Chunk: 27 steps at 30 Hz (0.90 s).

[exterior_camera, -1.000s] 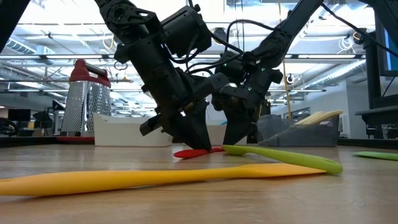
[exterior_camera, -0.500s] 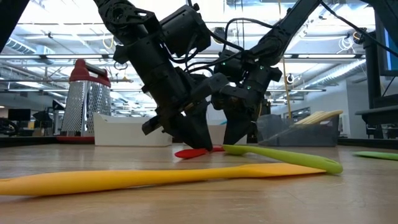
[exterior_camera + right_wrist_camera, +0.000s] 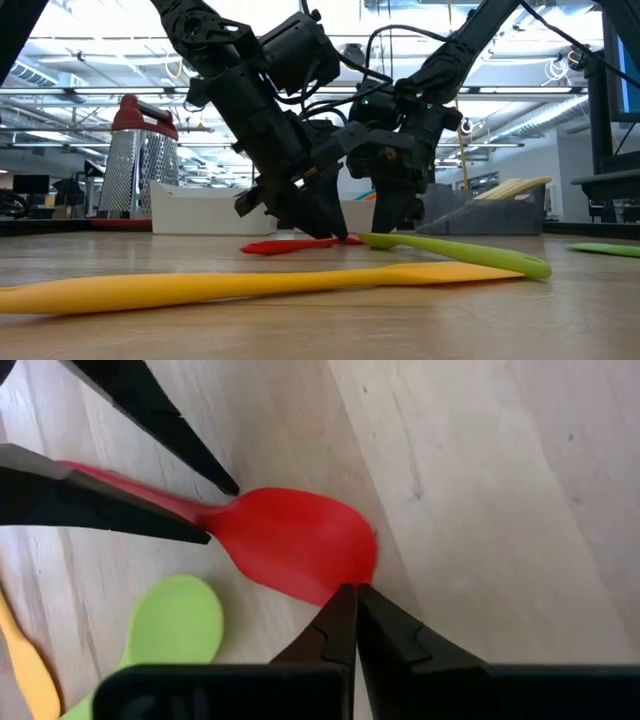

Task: Pick & Place Kitchen Items
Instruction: Put the red spatula into the right white bin

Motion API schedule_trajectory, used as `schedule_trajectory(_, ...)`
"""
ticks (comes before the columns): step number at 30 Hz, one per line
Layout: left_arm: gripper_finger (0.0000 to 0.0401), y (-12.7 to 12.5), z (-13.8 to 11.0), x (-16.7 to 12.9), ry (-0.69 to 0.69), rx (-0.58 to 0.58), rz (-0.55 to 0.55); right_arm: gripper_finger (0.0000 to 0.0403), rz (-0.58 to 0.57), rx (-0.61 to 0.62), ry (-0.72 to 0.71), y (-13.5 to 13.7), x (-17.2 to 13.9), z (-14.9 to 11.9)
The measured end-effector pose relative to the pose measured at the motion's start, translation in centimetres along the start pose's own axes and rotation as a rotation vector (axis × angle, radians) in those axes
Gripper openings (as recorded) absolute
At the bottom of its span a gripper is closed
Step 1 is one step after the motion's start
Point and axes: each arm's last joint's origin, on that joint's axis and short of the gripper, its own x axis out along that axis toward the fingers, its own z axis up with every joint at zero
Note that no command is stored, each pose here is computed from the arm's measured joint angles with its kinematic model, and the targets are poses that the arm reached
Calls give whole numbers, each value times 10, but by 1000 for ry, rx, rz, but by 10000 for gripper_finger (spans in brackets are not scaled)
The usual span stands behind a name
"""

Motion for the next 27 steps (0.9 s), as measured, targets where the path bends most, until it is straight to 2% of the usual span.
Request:
schedule_trajectory(14, 109, 1, 8, -14, 39, 24, -44, 0, 2, -6, -13, -1, -1, 2)
schedule_trajectory(19, 109, 4, 14, -24, 55, 1, -50, 0, 1, -6, -16, -1, -1, 2)
schedule_trajectory(27, 109, 3, 14, -24, 88, -16, -89, 0, 24, -4, -23, 0, -2, 3)
